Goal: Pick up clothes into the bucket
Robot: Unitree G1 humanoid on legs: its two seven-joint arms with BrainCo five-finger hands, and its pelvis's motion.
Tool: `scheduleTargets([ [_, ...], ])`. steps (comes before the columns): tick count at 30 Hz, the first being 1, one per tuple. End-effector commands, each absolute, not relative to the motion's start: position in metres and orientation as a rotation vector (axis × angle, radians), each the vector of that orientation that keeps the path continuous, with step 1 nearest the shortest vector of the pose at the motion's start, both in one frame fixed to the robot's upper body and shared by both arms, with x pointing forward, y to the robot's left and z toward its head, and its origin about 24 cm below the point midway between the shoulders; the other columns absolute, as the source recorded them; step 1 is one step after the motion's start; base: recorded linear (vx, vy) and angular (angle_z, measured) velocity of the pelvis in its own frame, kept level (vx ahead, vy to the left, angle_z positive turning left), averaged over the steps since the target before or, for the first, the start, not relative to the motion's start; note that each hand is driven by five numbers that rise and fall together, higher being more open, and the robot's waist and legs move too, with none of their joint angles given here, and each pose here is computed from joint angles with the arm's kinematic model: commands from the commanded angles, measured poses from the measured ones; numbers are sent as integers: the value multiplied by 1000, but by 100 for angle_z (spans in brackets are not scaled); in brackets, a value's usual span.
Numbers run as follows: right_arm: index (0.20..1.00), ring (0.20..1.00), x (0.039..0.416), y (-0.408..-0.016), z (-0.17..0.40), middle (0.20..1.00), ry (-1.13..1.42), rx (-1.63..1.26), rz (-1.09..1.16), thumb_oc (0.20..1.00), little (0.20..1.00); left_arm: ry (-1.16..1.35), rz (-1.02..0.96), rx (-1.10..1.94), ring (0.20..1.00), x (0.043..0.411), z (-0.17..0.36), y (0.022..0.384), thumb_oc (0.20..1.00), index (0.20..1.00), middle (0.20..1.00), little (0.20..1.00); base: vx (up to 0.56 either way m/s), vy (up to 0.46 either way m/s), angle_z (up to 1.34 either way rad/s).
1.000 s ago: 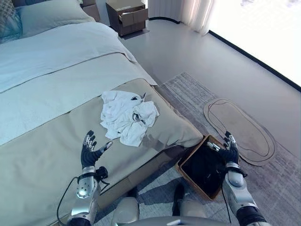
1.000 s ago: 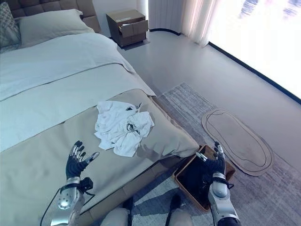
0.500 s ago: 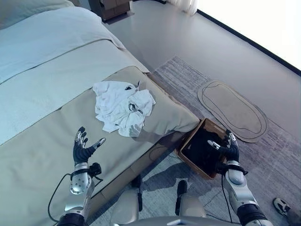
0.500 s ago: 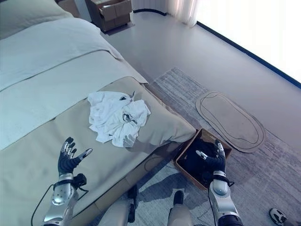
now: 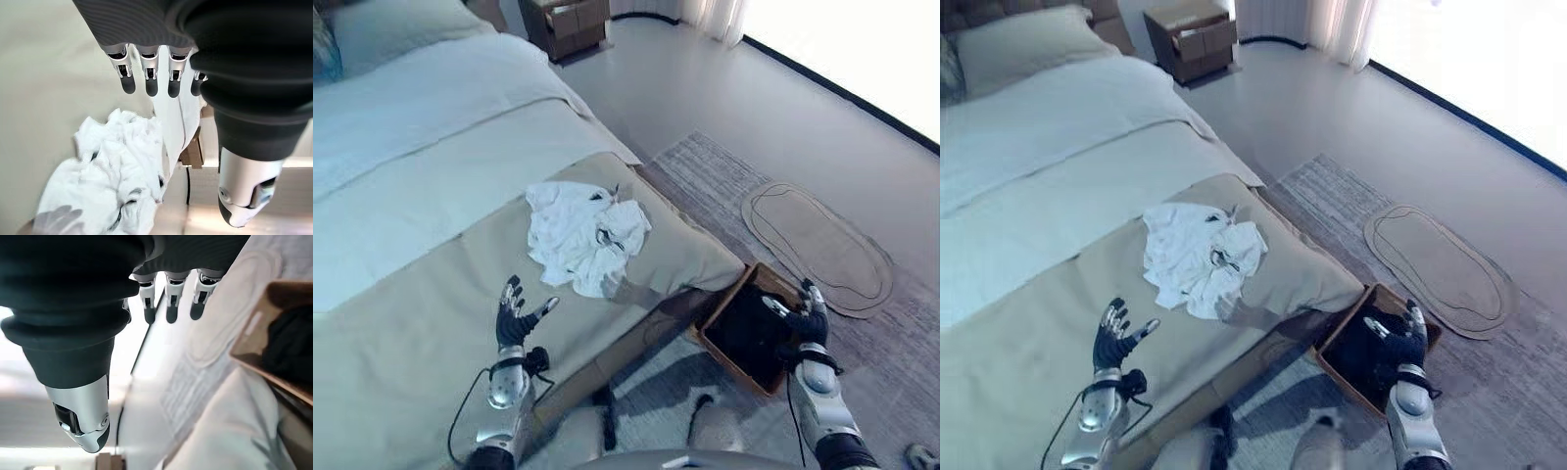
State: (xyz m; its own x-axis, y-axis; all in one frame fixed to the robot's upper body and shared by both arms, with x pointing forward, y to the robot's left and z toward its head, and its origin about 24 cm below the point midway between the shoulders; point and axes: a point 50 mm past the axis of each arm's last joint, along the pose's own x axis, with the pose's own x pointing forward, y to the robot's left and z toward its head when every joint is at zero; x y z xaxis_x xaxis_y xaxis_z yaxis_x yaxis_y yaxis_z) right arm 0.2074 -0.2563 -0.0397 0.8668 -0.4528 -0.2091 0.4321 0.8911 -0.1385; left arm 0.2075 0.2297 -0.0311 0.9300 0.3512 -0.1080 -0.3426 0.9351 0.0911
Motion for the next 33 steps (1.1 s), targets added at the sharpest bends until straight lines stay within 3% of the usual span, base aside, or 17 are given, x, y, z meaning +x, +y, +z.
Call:
scheduleTargets([
  [1, 1000, 1000, 231, -246, -19, 1000, 111, -32, -439, 1000, 1000, -26, 355, 143, 1000, 221, 0, 244, 1000, 1000, 1000, 1000, 145, 14, -8],
  [22, 1000, 1000, 242, -246, -6, 1000, 60, -40, -397, 1000, 1000, 55, 389, 117, 1000, 219, -19, 243, 1000, 1000, 1000, 1000, 114, -171, -1],
  [33, 1000, 1000, 251, -235, 3, 1000, 20, -48, -346, 1000, 1000, 74, 392, 173, 1000, 217, -23, 244, 1000, 1000, 1000, 1000, 71, 139, -30],
])
